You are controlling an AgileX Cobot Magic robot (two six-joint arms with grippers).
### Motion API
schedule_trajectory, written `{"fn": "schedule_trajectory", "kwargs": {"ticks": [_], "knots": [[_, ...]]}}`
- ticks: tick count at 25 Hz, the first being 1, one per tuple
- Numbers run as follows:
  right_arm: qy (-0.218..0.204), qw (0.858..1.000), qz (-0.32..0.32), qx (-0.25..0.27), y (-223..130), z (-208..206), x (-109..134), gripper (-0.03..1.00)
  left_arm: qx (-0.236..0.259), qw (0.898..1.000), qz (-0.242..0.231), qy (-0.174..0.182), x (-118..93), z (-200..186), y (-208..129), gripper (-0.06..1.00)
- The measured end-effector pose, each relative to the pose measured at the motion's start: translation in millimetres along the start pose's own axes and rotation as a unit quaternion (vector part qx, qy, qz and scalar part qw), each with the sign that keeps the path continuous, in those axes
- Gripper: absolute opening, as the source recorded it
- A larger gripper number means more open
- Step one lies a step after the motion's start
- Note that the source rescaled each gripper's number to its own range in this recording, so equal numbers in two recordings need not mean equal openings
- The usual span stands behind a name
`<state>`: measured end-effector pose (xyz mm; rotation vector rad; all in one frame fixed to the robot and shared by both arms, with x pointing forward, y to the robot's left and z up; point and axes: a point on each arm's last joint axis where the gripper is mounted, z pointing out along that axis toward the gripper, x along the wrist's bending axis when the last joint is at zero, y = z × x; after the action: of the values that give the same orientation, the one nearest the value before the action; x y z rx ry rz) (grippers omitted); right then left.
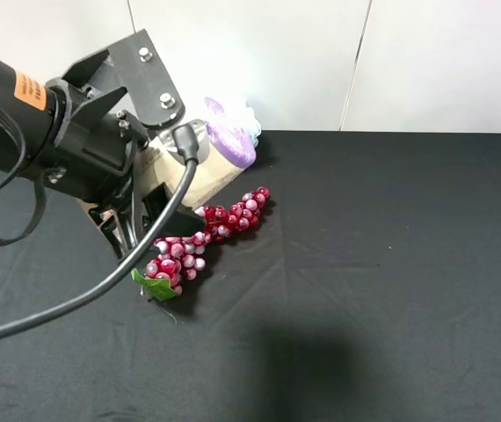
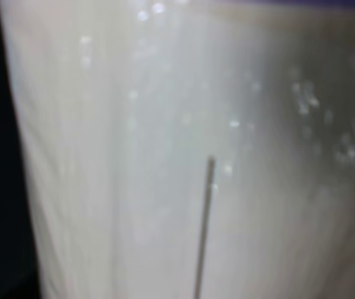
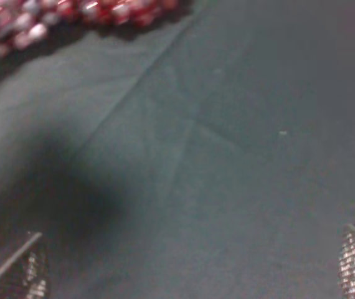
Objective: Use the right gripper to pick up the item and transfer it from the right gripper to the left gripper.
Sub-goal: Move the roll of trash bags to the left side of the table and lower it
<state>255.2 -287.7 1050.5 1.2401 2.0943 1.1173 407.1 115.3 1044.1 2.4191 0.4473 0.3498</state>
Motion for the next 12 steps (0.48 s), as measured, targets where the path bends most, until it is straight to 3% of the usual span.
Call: {"fn": "schedule_trajectory", "kwargs": {"ticks": [5,8,12], "knots": [[-0.11,0.989,0.063,-0.074,-11,-18,0,0.99,-0.002,1.0,0.0,0.001,0,0,0,0.0],[-0.171,0.977,0.097,-0.077,-11,-19,1,0.99,-0.002,1.0,0.0,0.001,0,0,0,0.0],[-0.22,0.964,0.125,-0.078,-11,-19,1,0.99,-0.002,1.0,-0.003,0.001,0,0,0,0.0]]}}
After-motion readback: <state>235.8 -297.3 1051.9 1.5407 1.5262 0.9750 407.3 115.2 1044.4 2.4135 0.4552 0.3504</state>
